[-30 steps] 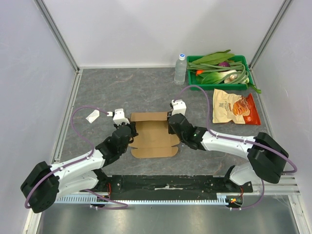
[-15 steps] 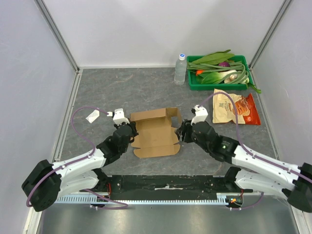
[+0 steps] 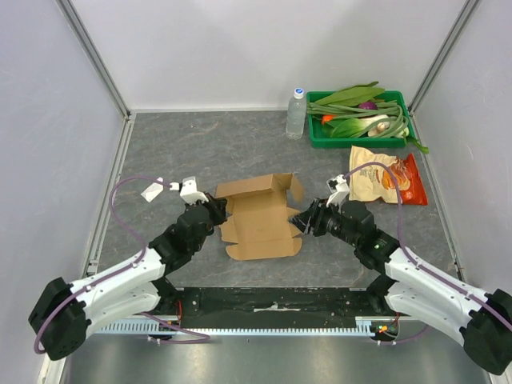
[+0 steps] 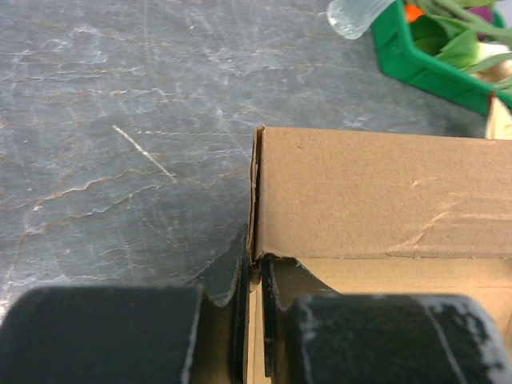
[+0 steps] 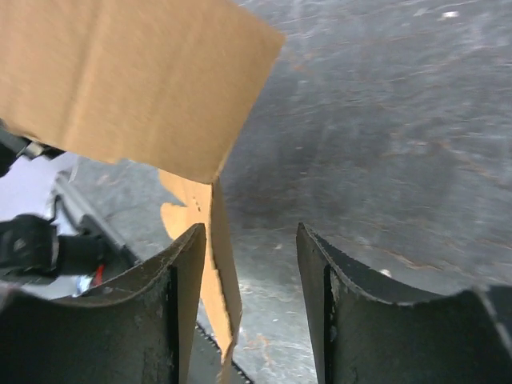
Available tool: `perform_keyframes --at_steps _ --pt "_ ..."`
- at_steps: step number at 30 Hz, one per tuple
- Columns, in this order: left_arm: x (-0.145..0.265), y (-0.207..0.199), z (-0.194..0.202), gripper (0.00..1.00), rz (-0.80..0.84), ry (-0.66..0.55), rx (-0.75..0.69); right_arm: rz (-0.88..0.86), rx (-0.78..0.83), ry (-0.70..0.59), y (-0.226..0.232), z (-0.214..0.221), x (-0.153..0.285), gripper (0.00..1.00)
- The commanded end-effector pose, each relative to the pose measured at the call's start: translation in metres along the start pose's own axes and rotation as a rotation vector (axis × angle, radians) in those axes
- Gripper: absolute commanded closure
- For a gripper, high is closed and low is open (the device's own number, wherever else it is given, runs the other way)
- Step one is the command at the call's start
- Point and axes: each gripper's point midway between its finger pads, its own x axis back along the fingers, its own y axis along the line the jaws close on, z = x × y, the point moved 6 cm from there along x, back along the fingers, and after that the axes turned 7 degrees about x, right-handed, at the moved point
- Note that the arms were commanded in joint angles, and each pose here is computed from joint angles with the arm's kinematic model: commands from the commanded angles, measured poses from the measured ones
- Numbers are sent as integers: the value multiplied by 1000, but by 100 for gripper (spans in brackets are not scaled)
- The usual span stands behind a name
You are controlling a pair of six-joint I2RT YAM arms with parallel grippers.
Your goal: Fold the paper box
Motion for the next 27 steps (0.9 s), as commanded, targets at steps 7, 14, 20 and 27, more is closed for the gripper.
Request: perform_keyframes --at_steps 7,14,20,27 --pt "22 -28 -28 98 143 -13 187 -539 -90 -129 45 -15 25 71" --pt "37 -35 -37 98 216 -12 264 -779 -116 -135 64 -20 36 100" --pt "39 -37 -42 98 214 -19 268 -813 -155 -126 65 -26 37 63" --pt "32 -23 -45 98 50 -36 201 -186 57 14 7 -31 20 29"
